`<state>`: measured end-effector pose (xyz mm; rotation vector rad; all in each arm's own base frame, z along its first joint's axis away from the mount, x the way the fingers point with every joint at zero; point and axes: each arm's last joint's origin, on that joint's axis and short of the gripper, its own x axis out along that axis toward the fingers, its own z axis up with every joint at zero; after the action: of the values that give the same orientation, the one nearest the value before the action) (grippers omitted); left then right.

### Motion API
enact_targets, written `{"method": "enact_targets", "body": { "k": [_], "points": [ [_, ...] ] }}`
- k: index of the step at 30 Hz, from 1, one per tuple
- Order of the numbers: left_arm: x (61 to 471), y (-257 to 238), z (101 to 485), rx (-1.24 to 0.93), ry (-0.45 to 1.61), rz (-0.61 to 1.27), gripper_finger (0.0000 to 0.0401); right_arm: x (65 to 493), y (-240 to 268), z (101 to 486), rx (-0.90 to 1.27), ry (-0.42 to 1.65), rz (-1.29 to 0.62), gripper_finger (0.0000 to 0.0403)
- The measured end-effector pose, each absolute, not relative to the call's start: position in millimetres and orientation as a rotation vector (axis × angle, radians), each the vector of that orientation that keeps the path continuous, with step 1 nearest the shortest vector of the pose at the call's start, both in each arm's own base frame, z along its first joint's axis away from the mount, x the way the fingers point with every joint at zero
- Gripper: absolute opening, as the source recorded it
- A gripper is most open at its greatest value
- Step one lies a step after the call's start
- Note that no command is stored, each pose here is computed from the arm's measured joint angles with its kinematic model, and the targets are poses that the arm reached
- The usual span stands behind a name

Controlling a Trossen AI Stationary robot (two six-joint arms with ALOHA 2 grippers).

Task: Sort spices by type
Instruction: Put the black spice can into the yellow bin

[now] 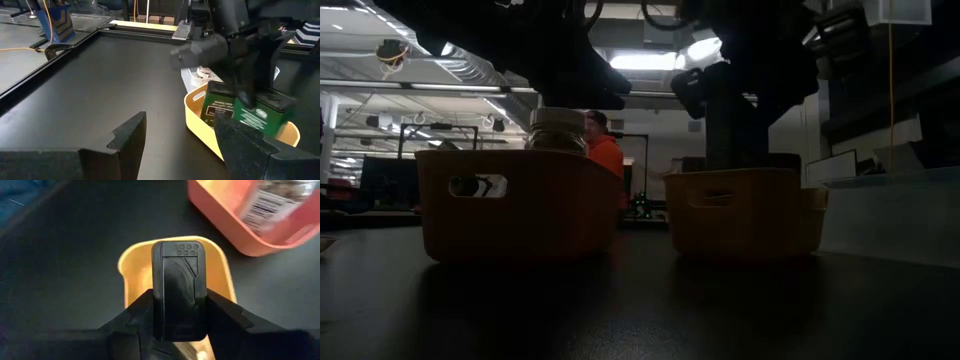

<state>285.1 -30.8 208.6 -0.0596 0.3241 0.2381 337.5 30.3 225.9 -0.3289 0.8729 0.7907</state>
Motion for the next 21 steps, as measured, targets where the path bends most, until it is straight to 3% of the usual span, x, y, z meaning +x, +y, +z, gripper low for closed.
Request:
{"method": "enact_targets", "body": {
  "k": [8,21],
  "points": [
    [285,-31,208,-0.058,0.328,0.238,0.0217,346,18,212,-0.290,0.812,0.889,0.0143],
    [284,-31,207,-0.054,0.346,0.240,0.0217,348,14,209,-0.325,0.806,0.893,0.0143]
  ]
}}
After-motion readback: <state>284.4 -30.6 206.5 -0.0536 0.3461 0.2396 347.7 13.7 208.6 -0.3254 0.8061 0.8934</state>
